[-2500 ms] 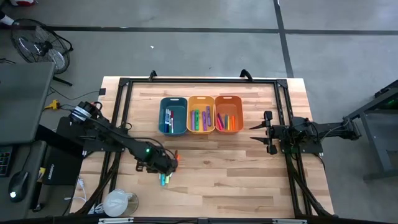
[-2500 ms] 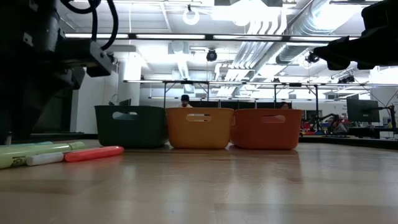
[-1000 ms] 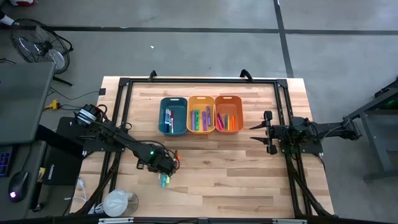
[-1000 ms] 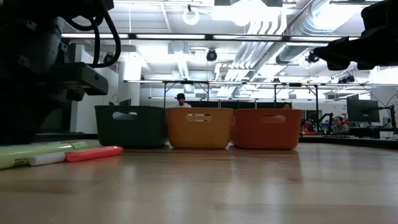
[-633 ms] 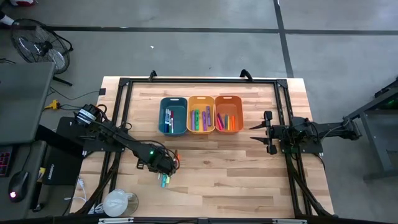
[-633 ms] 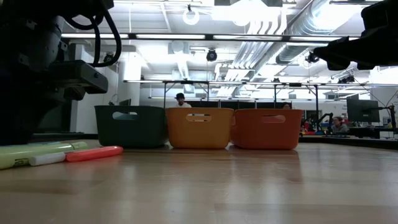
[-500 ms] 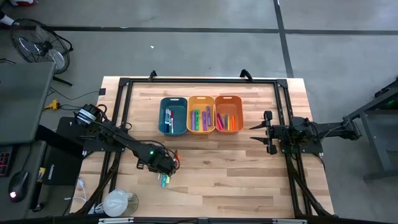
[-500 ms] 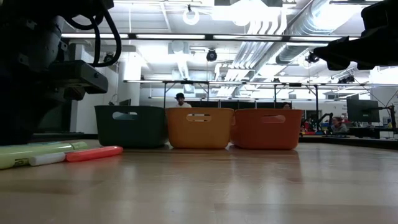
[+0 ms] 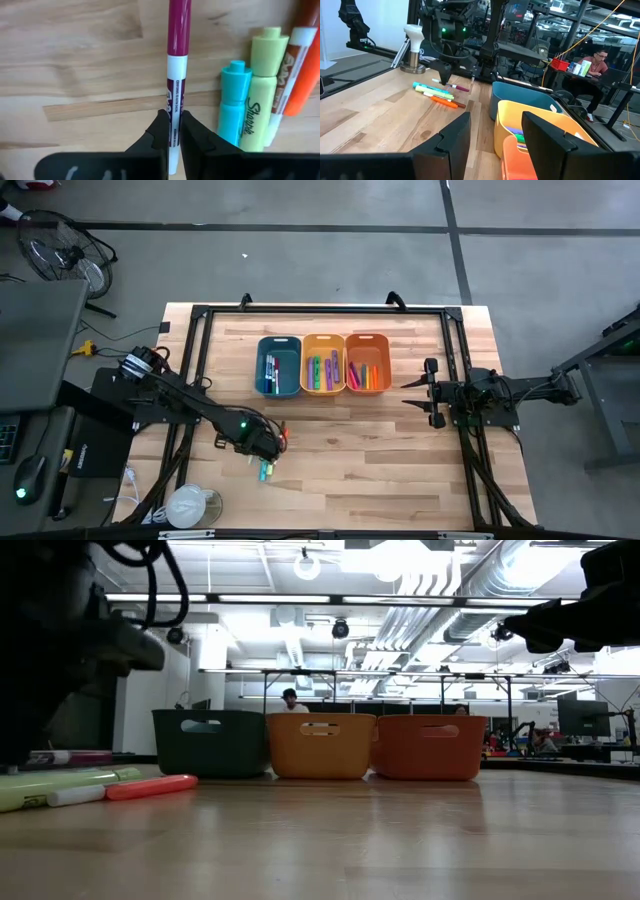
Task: Pick & Place Markers
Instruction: Put the dark red marker pen into the blue bin
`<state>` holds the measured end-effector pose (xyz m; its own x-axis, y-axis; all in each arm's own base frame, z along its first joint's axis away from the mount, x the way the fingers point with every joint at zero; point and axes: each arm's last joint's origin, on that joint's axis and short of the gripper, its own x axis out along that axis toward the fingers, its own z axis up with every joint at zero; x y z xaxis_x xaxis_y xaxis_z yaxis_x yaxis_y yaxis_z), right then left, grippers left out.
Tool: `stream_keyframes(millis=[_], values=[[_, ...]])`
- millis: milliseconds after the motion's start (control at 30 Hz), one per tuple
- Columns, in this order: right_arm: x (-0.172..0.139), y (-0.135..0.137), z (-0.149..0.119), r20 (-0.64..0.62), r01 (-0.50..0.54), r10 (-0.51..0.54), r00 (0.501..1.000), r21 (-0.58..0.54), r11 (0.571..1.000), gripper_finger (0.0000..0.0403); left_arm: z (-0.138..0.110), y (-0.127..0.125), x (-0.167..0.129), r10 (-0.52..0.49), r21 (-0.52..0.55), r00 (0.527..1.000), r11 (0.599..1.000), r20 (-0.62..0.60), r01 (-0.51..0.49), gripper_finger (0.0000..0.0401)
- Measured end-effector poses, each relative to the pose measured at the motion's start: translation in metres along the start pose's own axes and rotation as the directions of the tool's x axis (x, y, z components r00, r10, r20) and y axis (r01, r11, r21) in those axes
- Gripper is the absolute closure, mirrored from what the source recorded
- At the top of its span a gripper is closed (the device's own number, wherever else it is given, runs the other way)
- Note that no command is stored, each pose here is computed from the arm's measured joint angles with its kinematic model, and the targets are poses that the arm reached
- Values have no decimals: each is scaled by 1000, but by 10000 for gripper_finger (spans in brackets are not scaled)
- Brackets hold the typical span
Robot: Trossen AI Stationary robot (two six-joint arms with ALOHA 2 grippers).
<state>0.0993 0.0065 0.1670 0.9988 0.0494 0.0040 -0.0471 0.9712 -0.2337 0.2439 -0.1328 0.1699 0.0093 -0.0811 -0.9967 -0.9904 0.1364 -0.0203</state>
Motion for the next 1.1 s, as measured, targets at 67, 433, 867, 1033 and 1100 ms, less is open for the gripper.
stream_keyframes(millis=[67,433,867,1033,1100], values=[[0,0,0,0,0,0,1000,0,1000,236,-1,-2,-5,-27,2,1000,1000,5,27,389],[0,0,0,-1,0,0,1000,0,1000,236,8,5,-67,-62,-29,987,997,150,67,397],[0,0,0,-1,0,0,1000,0,1000,236,18,2,-84,-55,-15,981,998,184,58,400],[0,0,0,-1,0,0,1000,0,1000,236,19,7,-84,-8,-12,980,1000,201,10,400],[0,0,0,-1,0,0,1000,0,1000,236,19,8,-84,6,-2,979,1000,205,-6,400]])
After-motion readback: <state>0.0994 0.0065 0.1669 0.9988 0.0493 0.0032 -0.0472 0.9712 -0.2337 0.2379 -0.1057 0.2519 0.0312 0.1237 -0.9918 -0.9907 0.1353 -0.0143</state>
